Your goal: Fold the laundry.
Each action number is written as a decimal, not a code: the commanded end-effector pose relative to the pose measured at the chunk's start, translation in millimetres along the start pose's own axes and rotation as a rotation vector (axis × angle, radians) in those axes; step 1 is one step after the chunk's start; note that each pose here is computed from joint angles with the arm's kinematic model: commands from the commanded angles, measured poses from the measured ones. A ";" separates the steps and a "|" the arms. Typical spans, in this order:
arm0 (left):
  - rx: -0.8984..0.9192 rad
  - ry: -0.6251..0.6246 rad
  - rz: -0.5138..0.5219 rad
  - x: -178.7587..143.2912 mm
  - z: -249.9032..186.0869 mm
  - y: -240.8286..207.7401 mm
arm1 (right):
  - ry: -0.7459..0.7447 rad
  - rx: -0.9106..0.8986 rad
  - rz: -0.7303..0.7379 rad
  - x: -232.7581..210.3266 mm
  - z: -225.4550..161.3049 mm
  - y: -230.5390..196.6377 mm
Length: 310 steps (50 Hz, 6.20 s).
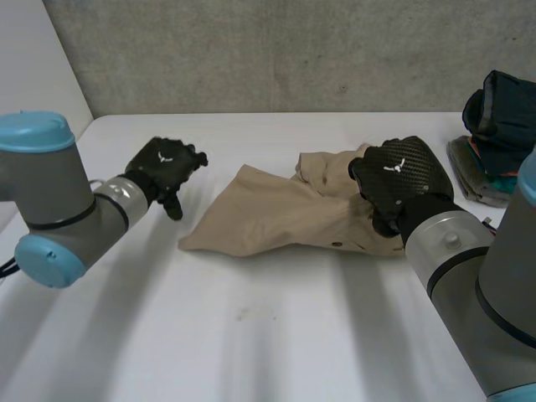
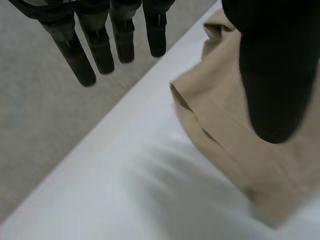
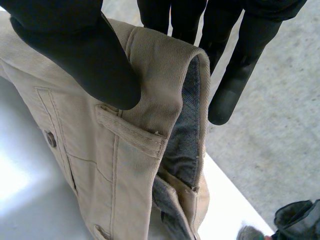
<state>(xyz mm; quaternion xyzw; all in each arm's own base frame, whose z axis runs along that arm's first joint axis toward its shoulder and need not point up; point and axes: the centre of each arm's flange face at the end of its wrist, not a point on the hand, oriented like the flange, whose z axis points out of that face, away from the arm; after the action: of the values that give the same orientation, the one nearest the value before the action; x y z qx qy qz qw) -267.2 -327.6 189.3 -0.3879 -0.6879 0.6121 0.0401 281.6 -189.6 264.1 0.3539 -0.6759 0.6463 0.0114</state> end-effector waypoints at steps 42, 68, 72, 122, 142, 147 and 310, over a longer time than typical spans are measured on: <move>0.346 -0.305 -0.164 -64.9 -115.4 -126.1 | 0.235 0.257 -0.070 68.1 -26.6 -96.3; 0.166 -0.192 -0.123 -37.9 -18.1 -92.9 | 0.191 0.030 -0.118 64.6 111.5 -24.2; 0.401 -0.349 -0.101 -67.0 -10.2 -153.5 | 0.355 0.319 -0.083 83.3 131.5 -69.4; -0.161 -0.147 -0.065 43.3 -147.0 -5.8 | -0.186 -0.079 -0.178 -9.7 52.6 59.9; -0.242 0.011 0.184 69.5 -181.7 4.7 | -0.292 -0.366 -0.296 -17.9 -15.4 97.9; -0.167 -0.084 0.153 46.6 -162.5 -6.7 | -0.285 -0.366 -0.292 -23.5 -6.2 108.2; 0.098 -0.186 0.067 52.1 33.2 -29.0 | 0.068 -0.181 -0.026 13.8 99.6 97.0</move>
<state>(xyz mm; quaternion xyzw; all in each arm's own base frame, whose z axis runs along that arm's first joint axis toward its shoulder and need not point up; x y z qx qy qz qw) -352.1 -352.1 172.2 -0.3623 -0.6175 0.6960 -0.0540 289.5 -333.0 176.2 0.3171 -0.6599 0.6739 0.0992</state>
